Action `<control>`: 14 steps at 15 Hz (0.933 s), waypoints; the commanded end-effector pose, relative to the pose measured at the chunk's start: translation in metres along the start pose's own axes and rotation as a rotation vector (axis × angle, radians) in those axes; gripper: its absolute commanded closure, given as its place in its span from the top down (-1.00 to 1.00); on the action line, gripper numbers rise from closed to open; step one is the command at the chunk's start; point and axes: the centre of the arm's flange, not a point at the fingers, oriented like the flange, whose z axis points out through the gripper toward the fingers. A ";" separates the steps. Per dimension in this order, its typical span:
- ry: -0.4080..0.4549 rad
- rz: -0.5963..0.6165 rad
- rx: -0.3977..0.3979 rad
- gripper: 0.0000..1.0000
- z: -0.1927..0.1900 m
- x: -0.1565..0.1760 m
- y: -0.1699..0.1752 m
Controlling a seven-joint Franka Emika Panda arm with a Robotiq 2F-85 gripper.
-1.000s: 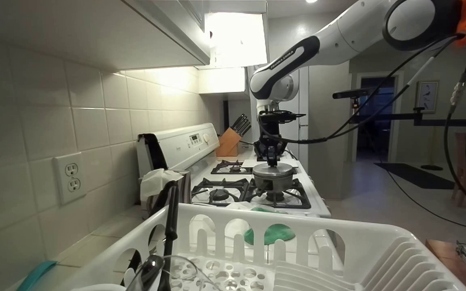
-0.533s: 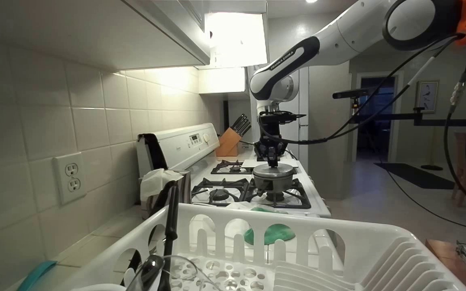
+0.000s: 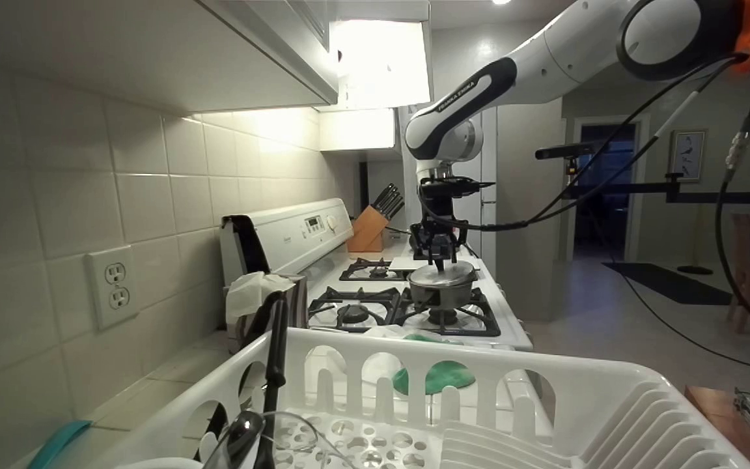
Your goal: Put the pan on the stove, then close it
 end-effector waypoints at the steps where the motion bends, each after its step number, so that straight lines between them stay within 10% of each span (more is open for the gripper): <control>1: 0.051 -0.050 -0.006 0.83 -0.016 -0.028 0.014; 14: 0.331 -0.246 -0.067 1.00 -0.066 -0.154 0.089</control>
